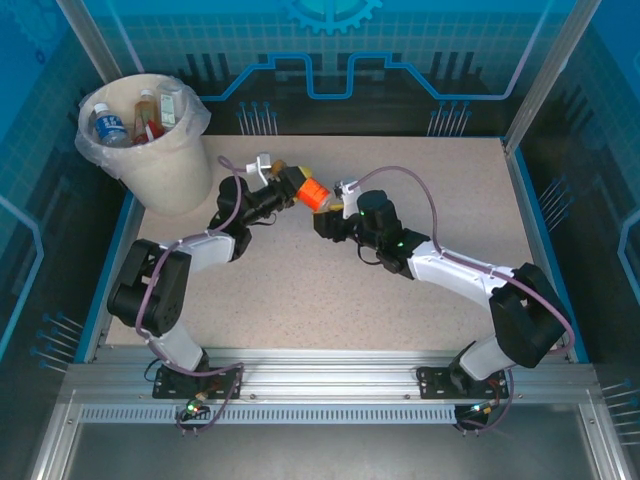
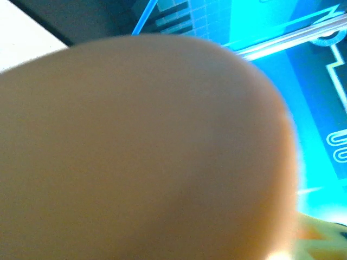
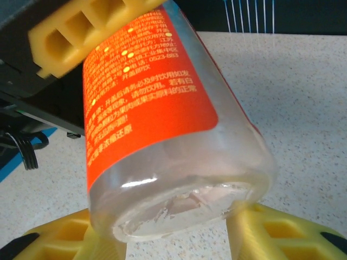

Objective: Put the plastic bottles in the bin

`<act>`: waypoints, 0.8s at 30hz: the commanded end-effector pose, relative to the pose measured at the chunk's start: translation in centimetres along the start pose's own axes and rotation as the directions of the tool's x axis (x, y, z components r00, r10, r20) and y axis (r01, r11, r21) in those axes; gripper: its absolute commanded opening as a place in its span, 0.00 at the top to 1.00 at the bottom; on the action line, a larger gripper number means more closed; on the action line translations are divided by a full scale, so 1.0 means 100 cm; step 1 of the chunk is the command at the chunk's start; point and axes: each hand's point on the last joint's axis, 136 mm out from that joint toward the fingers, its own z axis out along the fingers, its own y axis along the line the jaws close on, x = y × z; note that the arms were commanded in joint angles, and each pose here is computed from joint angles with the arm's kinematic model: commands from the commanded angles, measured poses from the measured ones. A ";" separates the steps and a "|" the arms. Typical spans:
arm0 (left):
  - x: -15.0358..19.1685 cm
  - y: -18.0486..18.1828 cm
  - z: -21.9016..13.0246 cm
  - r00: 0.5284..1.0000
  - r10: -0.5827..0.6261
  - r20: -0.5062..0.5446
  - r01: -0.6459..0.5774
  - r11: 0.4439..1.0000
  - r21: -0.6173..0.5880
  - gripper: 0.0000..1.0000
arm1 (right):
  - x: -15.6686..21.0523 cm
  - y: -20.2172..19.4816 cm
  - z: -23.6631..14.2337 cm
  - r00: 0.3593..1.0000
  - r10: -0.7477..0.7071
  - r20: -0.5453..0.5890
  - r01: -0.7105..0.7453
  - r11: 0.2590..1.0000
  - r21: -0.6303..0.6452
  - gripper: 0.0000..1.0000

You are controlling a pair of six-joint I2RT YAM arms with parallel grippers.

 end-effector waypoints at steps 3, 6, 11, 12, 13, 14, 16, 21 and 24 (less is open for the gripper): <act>-0.004 -0.033 -0.008 0.998 0.065 0.025 -0.066 0.996 0.066 0.50 | -0.020 0.026 -0.009 0.997 -0.043 0.065 0.048 0.995 -0.084 0.36; -0.009 -0.033 -0.011 0.994 0.099 0.044 -0.100 0.995 0.028 0.51 | -0.025 0.024 -0.020 0.994 -0.075 0.073 0.080 0.995 -0.062 0.24; -0.031 -0.022 -0.025 0.981 0.162 0.111 -0.150 0.983 -0.111 0.52 | -0.030 0.009 -0.040 0.988 -0.132 0.077 0.130 0.991 0.031 0.11; -0.037 -0.021 -0.030 0.973 0.193 0.125 -0.173 0.973 -0.154 0.52 | -0.032 0.006 -0.045 0.986 -0.141 0.086 0.137 0.989 0.053 0.07; -0.047 -0.019 -0.036 0.962 0.235 0.141 -0.203 0.957 -0.208 0.53 | -0.036 0.002 -0.051 0.983 -0.151 0.100 0.144 0.986 0.080 0.01; -0.056 -0.019 -0.042 0.950 0.273 0.153 -0.226 0.937 -0.266 0.53 | -0.039 -0.002 -0.056 0.981 -0.157 0.114 0.145 0.984 0.108 0.00; -0.079 -0.027 -0.062 0.900 0.404 0.166 -0.305 0.853 -0.424 0.54 | -0.047 -0.016 -0.071 0.976 -0.167 0.138 0.140 0.972 0.188 0.00; -0.146 -0.074 -0.116 0.695 0.710 0.116 -0.394 0.511 -0.764 0.54 | -0.050 -0.072 -0.111 0.979 -0.101 0.179 0.018 0.909 0.416 0.00; -0.189 -0.097 -0.148 0.582 0.810 0.071 -0.345 0.325 -0.880 0.54 | -0.043 -0.101 -0.132 0.972 -0.013 0.233 -0.099 0.881 0.463 0.00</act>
